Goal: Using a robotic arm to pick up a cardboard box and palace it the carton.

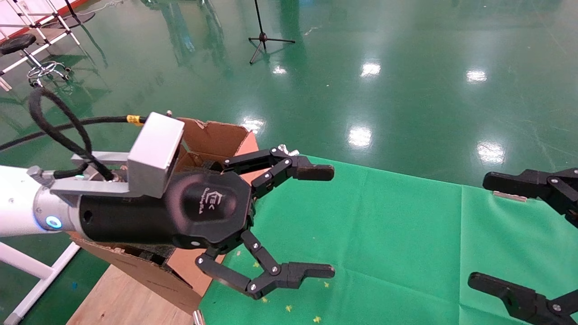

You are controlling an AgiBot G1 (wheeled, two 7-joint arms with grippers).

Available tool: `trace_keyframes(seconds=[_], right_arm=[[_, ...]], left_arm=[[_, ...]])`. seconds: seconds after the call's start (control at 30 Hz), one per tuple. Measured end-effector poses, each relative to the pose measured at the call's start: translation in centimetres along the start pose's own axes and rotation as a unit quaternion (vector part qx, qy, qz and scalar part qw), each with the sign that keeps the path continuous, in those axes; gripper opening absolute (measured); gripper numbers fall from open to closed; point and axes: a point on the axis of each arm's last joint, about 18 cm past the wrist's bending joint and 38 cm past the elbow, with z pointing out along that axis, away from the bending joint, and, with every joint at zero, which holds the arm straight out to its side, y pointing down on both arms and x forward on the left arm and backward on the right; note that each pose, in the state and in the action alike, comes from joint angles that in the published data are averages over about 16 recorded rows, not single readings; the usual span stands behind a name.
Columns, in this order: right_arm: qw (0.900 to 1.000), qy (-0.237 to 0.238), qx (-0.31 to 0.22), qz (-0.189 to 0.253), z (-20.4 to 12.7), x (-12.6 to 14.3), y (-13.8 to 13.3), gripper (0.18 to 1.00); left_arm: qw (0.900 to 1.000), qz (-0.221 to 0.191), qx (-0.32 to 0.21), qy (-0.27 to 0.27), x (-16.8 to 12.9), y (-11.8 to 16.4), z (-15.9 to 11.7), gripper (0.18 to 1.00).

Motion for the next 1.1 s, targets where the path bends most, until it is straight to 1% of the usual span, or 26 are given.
trace_keyframes(seconds=[1.1], right_arm=[[1.000, 0.000, 0.000, 0.000, 0.00, 0.00, 0.00, 1.001]], left_arm=[[1.0000, -0.002, -0.008, -0.006, -0.42, 0.25, 0.00, 1.000]])
